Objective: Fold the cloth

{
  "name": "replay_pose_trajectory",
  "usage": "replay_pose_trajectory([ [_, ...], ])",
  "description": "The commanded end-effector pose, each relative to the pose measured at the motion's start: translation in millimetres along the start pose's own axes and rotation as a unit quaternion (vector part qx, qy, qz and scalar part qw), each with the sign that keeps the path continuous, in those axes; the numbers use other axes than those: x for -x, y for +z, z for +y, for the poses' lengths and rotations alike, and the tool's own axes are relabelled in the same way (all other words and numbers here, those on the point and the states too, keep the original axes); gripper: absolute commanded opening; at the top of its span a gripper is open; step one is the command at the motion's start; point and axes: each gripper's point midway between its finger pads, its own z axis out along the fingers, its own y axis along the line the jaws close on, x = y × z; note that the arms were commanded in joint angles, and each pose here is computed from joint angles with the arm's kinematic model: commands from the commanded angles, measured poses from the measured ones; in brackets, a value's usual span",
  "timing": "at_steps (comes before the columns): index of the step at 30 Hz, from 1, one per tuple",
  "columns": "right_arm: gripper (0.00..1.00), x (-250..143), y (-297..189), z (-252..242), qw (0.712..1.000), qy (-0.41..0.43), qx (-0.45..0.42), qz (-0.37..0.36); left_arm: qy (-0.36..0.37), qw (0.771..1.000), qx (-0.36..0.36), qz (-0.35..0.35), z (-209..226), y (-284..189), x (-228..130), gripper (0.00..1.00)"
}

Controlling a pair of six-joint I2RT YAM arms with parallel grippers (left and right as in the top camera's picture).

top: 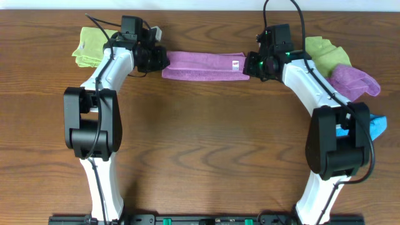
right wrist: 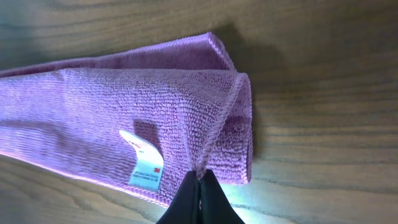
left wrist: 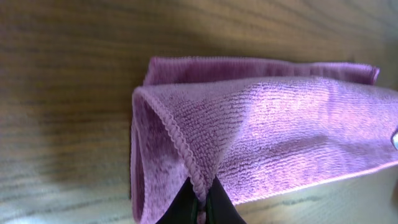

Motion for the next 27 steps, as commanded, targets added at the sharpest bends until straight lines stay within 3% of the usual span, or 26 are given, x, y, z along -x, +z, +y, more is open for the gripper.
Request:
replay_pose_trajectory([
  [1,0.02,13,-16,9,1.0,-0.001,0.011,-0.019,0.019,1.0,-0.004,-0.003,-5,-8,4,0.05],
  [6,0.02,12,-16,9,1.0,-0.002,0.011,-0.017,0.02,1.0,-0.004,-0.002,-6,-7,3,0.06],
  [7,0.07,12,-16,9,1.0,-0.002,0.011,-0.017,0.02,1.0,-0.004,-0.003,-5,-7,4,0.06],
  [8,0.22,12,-16,10,1.0,-0.003,0.011,-0.018,0.021,1.0,-0.003,-0.005,-5,-7,5,0.11],
  [9,0.45,13,-16,10,1.0,-0.008,0.011,-0.019,0.023,1.0,-0.003,-0.006,-5,-7,6,0.45],
  [10,0.54,13,-16,10,1.0,-0.013,0.011,-0.02,0.024,1.0,-0.002,-0.008,-4,-8,6,0.72],
  [12,0.69,13,-16,10,1.0,-0.015,0.011,-0.02,0.019,1.0,-0.001,-0.01,1,-11,8,0.91],
  [13,0.7,13,-16,10,1.0,-0.015,0.012,-0.02,0.015,1.0,-0.001,-0.009,3,-13,8,0.97],
  [17,0.7,21,-20,15,0.999,-0.018,0.016,-0.029,0.013,1.0,-0.019,-0.019,1,-24,14,0.96],
  [19,0.68,30,-25,22,0.999,-0.024,0.025,-0.039,0.047,0.997,-0.045,-0.037,-13,-34,23,1.0],
  [20,0.64,34,-27,23,0.998,-0.025,0.027,-0.045,0.066,0.995,-0.059,-0.048,-21,-39,28,0.87],
  [21,0.54,37,-28,25,0.998,-0.031,0.029,-0.05,0.084,0.992,-0.072,-0.057,-30,-41,32,0.75],
  [22,0.36,39,-29,26,0.998,-0.031,0.031,-0.054,0.093,0.99,-0.077,-0.066,-35,-42,36,0.61],
  [23,0.06,40,-29,27,0.997,-0.032,0.032,-0.057,0.101,0.989,-0.08,-0.072,-39,-41,39,0.42],
  [24,0.01,41,-29,27,0.997,-0.032,0.032,-0.058,0.104,0.989,-0.079,-0.076,-40,-40,40,0.06],
  [27,0.01,35,-28,28,0.998,-0.038,0.03,-0.049,0.106,0.989,-0.075,-0.074,-41,-38,39,0.06],
])
